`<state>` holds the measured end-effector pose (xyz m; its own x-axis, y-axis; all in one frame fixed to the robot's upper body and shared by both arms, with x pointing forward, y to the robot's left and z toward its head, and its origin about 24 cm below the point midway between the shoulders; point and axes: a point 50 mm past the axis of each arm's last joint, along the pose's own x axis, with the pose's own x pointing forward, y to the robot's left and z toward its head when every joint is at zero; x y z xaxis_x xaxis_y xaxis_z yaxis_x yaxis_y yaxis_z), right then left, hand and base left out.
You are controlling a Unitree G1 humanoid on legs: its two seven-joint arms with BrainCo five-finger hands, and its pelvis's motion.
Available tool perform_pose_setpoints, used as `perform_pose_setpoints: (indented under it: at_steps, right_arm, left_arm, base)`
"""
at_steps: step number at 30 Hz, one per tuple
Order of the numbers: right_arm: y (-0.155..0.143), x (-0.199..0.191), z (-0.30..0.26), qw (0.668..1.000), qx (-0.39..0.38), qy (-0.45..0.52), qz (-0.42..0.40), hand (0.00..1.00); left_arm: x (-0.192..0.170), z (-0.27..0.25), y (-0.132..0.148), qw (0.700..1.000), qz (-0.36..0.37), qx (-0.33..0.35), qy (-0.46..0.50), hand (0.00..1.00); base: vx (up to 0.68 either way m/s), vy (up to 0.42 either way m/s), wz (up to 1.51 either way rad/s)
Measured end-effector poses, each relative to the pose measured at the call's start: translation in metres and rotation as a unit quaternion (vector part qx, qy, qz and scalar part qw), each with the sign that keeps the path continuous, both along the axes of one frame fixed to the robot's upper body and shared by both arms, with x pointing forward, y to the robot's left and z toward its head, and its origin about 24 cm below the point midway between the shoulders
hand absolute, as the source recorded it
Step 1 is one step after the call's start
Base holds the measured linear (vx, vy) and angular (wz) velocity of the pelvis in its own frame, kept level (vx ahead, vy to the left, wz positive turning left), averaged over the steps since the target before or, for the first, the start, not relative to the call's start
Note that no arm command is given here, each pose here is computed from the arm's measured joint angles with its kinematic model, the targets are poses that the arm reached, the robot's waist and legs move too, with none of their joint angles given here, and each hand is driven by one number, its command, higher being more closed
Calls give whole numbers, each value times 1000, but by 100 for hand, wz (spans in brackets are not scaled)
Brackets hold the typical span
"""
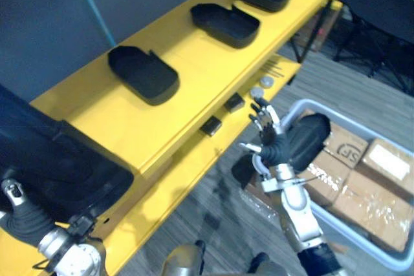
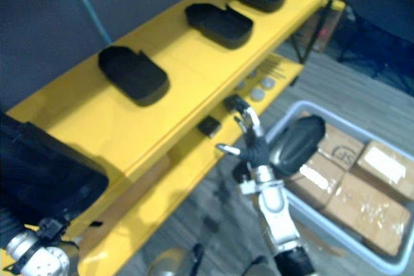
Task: Walk over and take plastic housings, then place them on the shelf
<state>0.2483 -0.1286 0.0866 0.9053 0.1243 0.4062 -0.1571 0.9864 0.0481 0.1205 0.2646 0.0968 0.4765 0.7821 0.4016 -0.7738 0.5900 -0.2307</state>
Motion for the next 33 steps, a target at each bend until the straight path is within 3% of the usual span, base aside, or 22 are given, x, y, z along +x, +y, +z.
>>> perform_pose_setpoints:
  at_steps: [11, 19, 22, 24, 27, 33]
  right_arm:
    - [-36, -21, -24, 998, -20, 45, -41, 0]
    - [-40, -30, -28, 998, -27, 42, -49, 0]
    - [-40, -32, -28, 997, -37, 39, -50, 0]
    - [-45, -38, -32, 996, -52, 44, -61, 0]
    - [-53, -30, -18, 994, -82, 1, -65, 0]
    - [-55, -10, 17, 987, -111, -95, -67, 0]
  left_arm:
    - [6, -6, -3, 999, -34, -7, 6, 100]
    - [3, -13, -5, 999, -38, -25, 3, 100]
    - [16, -6, -13, 997, -72, -13, -24, 100]
    - [37, 7, -26, 989, -141, 19, -47, 100]
    - [47, 25, -33, 979, -170, 62, -91, 100]
    - [55, 38, -32, 975, -169, 78, -121, 100]
  base:
    - [-46, -22, 8]
    - [-83, 5, 13]
    - [-52, 21, 14]
    - [-23, 29, 100]
    - [-43, 17, 26]
    - [-92, 31, -28]
